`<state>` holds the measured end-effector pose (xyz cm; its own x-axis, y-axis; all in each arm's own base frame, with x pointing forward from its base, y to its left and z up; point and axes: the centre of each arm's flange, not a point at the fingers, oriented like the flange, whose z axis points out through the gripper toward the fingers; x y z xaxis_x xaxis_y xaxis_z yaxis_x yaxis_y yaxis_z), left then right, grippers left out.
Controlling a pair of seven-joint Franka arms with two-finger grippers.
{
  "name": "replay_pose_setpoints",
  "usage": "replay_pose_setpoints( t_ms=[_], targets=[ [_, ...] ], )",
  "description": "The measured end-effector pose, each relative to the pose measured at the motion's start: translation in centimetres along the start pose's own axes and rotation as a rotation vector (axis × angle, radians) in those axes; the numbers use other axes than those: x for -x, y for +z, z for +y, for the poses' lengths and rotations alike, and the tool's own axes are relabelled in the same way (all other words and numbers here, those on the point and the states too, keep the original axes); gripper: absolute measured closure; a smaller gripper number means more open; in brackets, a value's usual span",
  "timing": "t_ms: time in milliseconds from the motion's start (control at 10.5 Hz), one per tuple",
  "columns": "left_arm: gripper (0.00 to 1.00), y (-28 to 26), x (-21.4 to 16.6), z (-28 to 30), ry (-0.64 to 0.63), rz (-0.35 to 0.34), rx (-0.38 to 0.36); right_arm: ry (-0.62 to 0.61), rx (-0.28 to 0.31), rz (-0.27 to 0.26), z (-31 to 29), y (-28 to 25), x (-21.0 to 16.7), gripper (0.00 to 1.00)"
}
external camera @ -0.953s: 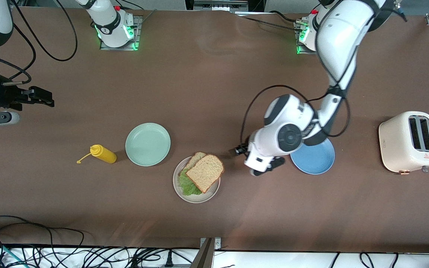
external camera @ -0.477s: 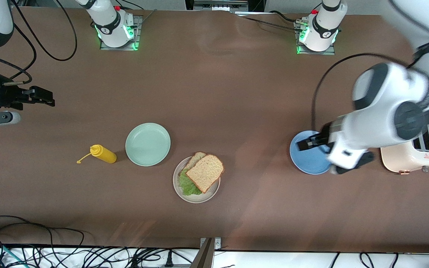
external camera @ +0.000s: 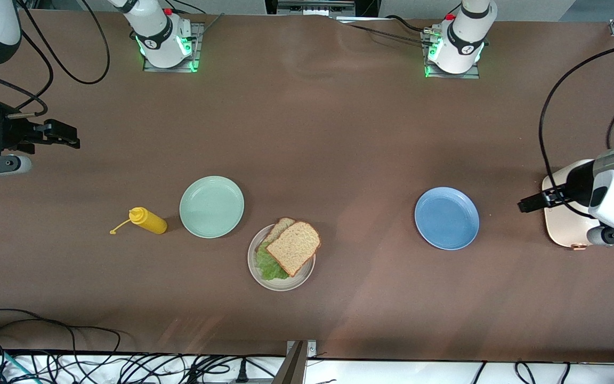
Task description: Make sandwich on beige plate with both arms
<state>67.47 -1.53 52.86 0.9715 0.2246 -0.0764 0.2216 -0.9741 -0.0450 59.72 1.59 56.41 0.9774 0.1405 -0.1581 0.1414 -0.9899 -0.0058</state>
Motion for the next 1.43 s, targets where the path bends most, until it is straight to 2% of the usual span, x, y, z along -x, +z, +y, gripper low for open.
replay_pose_setpoints(
  t_ms=[95,381,1430],
  targets=[
    [0.04,0.3,-0.1,-0.2,0.037,0.000,-0.021,0.000,0.000,0.000,0.0,0.0,0.0,0.00],
    [0.00,0.4,-0.4,-1.6,0.100,-0.003,-0.022,0.000,0.000,0.001,0.0,0.0,0.0,0.00],
    [0.00,0.4,-0.6,-2.5,0.129,-0.005,-0.004,0.013,0.000,-0.001,0.7,0.2,0.0,0.00]
  ],
)
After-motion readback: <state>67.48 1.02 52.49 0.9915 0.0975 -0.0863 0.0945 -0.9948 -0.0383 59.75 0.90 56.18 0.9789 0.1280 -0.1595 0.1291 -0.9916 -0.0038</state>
